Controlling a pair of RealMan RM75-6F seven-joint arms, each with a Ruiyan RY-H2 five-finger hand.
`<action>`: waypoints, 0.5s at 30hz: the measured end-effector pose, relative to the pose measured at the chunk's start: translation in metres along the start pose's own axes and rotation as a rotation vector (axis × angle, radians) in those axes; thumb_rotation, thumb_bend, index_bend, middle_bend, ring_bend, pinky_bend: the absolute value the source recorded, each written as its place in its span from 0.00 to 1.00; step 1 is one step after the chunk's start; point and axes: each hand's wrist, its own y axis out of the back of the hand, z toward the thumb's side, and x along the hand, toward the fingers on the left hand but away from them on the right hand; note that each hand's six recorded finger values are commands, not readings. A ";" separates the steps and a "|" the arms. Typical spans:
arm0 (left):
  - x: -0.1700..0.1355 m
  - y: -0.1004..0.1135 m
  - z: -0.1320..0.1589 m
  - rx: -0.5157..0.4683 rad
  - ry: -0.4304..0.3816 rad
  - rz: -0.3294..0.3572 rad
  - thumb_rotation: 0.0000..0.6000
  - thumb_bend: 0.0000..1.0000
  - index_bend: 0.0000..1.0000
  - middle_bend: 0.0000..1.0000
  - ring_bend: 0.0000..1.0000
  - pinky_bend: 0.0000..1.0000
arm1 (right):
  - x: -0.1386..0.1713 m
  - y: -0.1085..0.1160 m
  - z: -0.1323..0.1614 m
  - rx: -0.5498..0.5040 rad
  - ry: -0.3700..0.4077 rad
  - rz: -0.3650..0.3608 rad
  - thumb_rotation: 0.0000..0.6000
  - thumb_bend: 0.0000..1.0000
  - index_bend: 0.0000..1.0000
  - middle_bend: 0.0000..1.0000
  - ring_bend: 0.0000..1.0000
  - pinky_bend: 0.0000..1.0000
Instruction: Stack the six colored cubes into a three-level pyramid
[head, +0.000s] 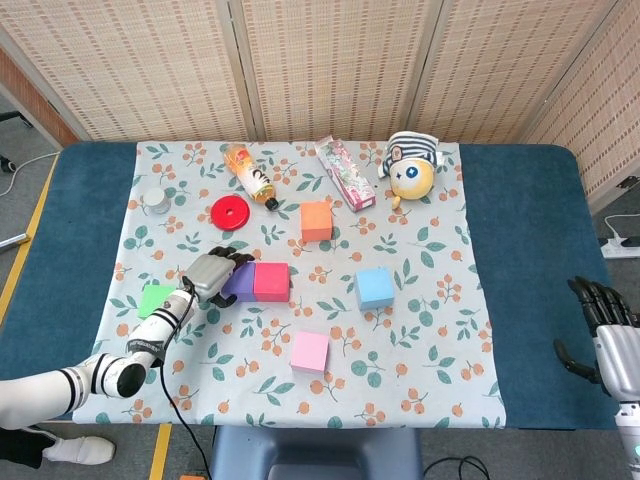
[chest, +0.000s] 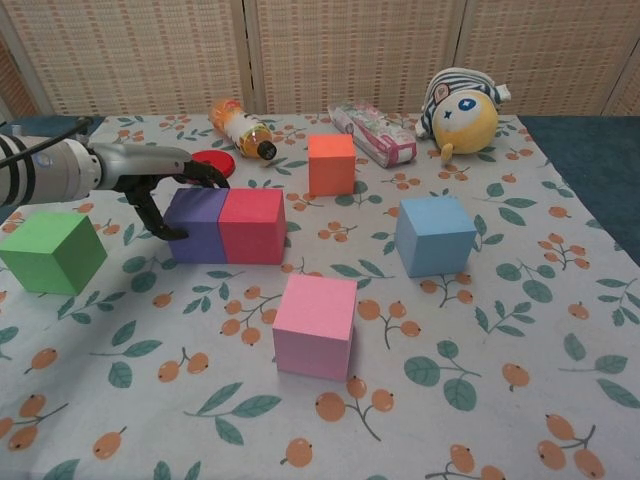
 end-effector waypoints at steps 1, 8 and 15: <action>0.000 0.000 0.000 0.001 0.000 0.000 1.00 0.36 0.10 0.11 0.00 0.09 | 0.000 0.000 0.000 0.000 0.000 0.000 1.00 0.00 0.00 0.05 0.00 0.06; -0.003 -0.002 0.002 -0.003 -0.003 -0.012 1.00 0.36 0.07 0.05 0.00 0.08 | 0.001 0.001 0.000 -0.002 0.003 -0.001 1.00 0.00 0.00 0.05 0.00 0.06; -0.013 0.008 0.001 -0.030 -0.010 0.025 1.00 0.36 0.05 0.01 0.00 0.06 | -0.001 0.003 0.000 -0.007 0.008 0.001 1.00 0.00 0.00 0.05 0.00 0.06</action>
